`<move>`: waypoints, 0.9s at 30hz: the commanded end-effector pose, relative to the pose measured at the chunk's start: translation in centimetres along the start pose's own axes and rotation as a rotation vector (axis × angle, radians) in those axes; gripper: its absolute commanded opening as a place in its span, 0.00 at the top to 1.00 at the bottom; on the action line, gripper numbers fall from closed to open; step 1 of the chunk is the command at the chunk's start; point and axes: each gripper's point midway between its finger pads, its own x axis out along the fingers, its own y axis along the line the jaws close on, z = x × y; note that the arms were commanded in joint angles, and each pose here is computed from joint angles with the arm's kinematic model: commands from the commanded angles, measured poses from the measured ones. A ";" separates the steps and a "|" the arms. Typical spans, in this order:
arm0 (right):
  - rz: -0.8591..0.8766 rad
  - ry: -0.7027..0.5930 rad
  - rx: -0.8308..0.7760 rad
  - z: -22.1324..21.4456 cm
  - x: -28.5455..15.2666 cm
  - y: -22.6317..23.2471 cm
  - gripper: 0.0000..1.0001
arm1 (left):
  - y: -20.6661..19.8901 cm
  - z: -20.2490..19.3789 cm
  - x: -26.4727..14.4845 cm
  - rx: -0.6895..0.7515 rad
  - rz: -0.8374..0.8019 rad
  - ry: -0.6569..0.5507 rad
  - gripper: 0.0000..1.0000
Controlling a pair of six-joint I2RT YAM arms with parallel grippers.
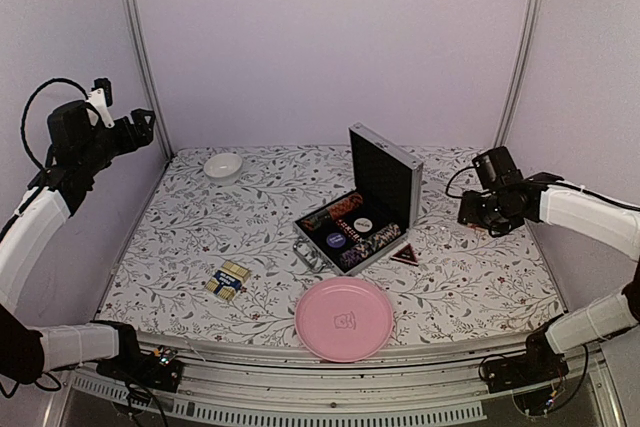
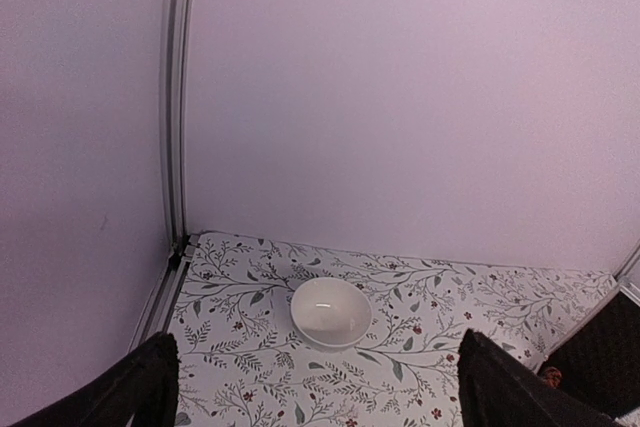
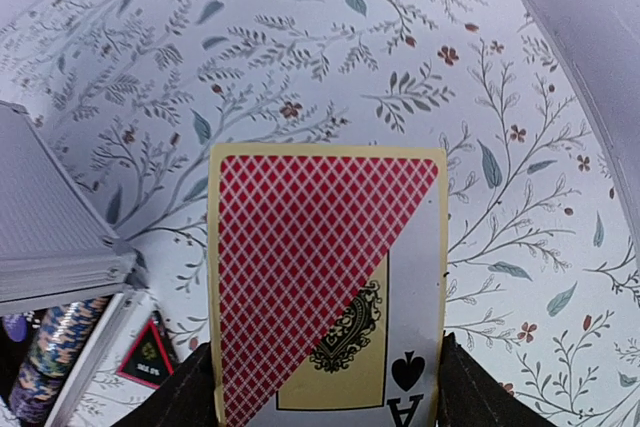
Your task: Pack up texas hold em set
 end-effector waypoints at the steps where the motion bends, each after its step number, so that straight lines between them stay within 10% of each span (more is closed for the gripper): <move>1: 0.185 -0.164 -0.013 5.3 -5.6 2.8 0.50 | 0.0 0.7 -0.4 -0.001 -0.005 -0.021 0.03; 15: 0.892 -0.462 -0.335 6.3 -24.1 17.8 0.53 | 0.1 0.8 -0.5 -0.001 0.001 -0.026 0.03; 27: 0.826 -0.187 -0.559 -1.0 -15.7 29.2 0.57 | 0.2 0.6 -0.3 0.001 0.005 -0.020 0.03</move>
